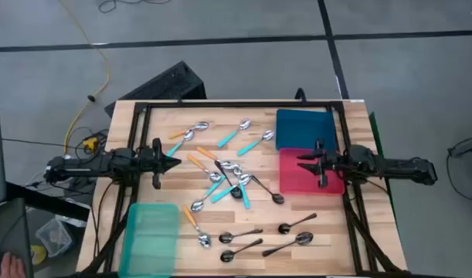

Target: Sort silverware by color (type)

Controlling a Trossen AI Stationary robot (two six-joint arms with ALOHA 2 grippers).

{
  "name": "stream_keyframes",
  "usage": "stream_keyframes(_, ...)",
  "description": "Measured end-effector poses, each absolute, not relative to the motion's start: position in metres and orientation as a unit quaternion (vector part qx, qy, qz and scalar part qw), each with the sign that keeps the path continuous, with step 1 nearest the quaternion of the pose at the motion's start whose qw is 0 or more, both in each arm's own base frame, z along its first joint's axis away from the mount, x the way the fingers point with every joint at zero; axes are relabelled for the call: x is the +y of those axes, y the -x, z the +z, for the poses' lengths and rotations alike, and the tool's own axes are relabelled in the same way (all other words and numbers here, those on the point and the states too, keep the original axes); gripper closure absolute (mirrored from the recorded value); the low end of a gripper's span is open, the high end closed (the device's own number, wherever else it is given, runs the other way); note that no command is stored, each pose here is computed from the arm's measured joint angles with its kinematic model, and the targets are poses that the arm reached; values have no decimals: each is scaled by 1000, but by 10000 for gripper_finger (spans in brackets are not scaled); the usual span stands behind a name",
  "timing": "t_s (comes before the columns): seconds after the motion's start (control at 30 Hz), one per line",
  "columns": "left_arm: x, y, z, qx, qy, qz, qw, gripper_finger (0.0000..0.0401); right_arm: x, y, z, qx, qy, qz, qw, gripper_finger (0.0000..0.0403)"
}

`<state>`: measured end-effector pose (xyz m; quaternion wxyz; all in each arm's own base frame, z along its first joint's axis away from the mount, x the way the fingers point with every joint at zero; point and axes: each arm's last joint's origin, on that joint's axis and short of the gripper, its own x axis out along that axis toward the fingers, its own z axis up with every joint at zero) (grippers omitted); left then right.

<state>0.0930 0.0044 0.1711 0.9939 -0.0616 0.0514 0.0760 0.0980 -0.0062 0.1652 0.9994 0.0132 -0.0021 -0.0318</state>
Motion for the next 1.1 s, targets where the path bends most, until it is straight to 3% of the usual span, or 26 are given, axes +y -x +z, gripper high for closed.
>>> stream_keyframes(1.1,4,-93,171,51,62,76,994,401,-6,-98,165,-2,-13,-32,999,266)
